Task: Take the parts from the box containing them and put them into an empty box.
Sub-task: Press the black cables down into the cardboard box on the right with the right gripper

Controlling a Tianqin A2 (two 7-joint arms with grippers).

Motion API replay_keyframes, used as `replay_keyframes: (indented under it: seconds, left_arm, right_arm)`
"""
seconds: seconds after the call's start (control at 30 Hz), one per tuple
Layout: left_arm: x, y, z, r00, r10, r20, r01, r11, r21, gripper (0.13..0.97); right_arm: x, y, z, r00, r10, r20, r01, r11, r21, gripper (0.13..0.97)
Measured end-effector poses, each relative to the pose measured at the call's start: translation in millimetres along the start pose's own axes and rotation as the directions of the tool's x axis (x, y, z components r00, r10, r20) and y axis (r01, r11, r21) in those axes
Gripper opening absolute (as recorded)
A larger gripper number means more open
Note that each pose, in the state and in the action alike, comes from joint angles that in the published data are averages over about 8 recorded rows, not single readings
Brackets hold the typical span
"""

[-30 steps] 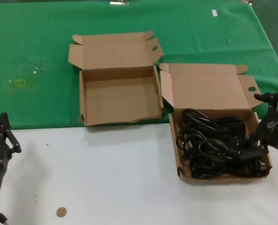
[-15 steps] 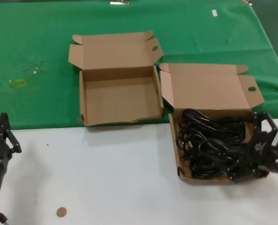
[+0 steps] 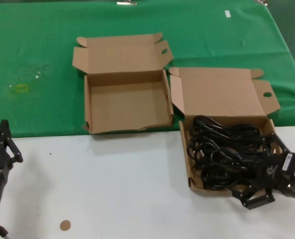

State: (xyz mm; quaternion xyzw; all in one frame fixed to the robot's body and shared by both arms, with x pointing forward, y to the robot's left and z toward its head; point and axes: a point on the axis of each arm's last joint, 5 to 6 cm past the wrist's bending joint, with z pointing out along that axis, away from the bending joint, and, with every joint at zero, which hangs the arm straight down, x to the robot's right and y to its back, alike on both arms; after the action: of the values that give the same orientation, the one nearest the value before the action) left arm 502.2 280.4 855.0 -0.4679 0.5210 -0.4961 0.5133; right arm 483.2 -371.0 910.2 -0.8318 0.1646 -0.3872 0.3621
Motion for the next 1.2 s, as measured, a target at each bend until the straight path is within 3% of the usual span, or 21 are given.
replay_keyframes:
  seconds: [0.5, 0.8, 1.07, 1.2]
  left_arm:
    - [0.0, 0.0, 0.0, 1.0, 0.0, 0.0, 0.0, 1.0, 0.0, 0.144]
    - [0.0, 0.0, 0.0, 1.0, 0.0, 0.0, 0.0, 1.0, 0.0, 0.144]
    - [0.0, 0.0, 0.0, 1.0, 0.0, 0.0, 0.0, 1.0, 0.0, 0.144]
    - [0.0, 0.0, 0.0, 1.0, 0.0, 0.0, 0.0, 1.0, 0.0, 0.144]
  right_arm:
    - [8, 15, 7, 0.999, -0.03, -0.01, 0.03, 0.998, -0.053, 0.884]
    - [14, 17, 11, 0.999, -0.042, -0.024, 0.04, 0.997, -0.066, 0.739]
    - [15, 18, 13, 0.999, -0.047, -0.026, 0.045, 0.997, -0.068, 0.525]
    - [16, 18, 14, 0.998, -0.049, -0.026, 0.047, 0.997, -0.068, 0.525]
